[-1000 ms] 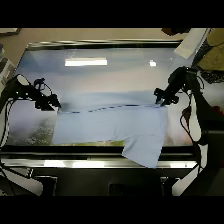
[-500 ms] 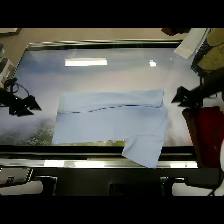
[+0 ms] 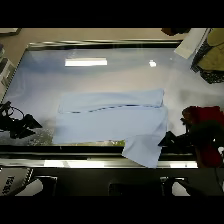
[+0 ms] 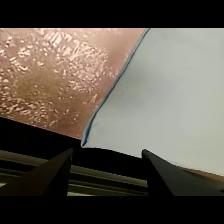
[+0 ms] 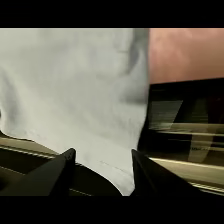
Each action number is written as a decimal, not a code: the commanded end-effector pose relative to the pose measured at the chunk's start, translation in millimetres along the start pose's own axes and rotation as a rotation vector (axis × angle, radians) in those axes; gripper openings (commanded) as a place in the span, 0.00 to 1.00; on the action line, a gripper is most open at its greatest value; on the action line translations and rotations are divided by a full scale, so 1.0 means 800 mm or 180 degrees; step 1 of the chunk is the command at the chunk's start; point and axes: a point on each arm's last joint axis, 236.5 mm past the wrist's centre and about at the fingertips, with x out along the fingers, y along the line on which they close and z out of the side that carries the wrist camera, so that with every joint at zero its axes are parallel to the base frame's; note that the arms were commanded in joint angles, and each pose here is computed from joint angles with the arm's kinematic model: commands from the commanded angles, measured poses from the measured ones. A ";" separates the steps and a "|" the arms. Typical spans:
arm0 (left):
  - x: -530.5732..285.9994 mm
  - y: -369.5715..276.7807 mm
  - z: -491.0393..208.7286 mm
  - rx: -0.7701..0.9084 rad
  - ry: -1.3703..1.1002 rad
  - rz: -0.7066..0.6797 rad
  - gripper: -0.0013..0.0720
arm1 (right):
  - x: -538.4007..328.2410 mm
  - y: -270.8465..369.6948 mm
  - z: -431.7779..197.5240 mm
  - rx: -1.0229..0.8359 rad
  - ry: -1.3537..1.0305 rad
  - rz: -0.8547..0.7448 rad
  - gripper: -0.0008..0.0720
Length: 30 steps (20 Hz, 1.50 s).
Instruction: Fold the clothes and pants, and hang the long-sleeved shirts on hangers.
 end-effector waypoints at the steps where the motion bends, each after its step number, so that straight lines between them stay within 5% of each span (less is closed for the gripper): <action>1: 0.004 -0.002 -0.009 -0.0041 0.0017 -0.0064 0.70 | 0.032 -0.016 -0.026 0.0139 0.0115 0.0012 0.58; 8: 0.004 -0.002 -0.009 -0.0043 0.0017 -0.0064 0.70 | 0.035 -0.007 -0.007 0.0255 -0.0100 0.0137 0.57; 11: 0.004 -0.002 -0.007 -0.0042 -0.0004 -0.0062 0.70 | 0.038 0.003 0.003 0.0323 -0.0218 0.0276 0.46; 14: 0.009 0.002 -0.003 0.0006 -0.0075 -0.0057 0.70 | 0.037 0.004 0.009 0.0275 -0.0282 0.0286 0.07; 30: 0.102 0.014 -0.064 -0.0222 0.0060 -0.0608 0.70 | 0.002 0.025 0.007 -0.0061 -0.0669 0.0301 0.07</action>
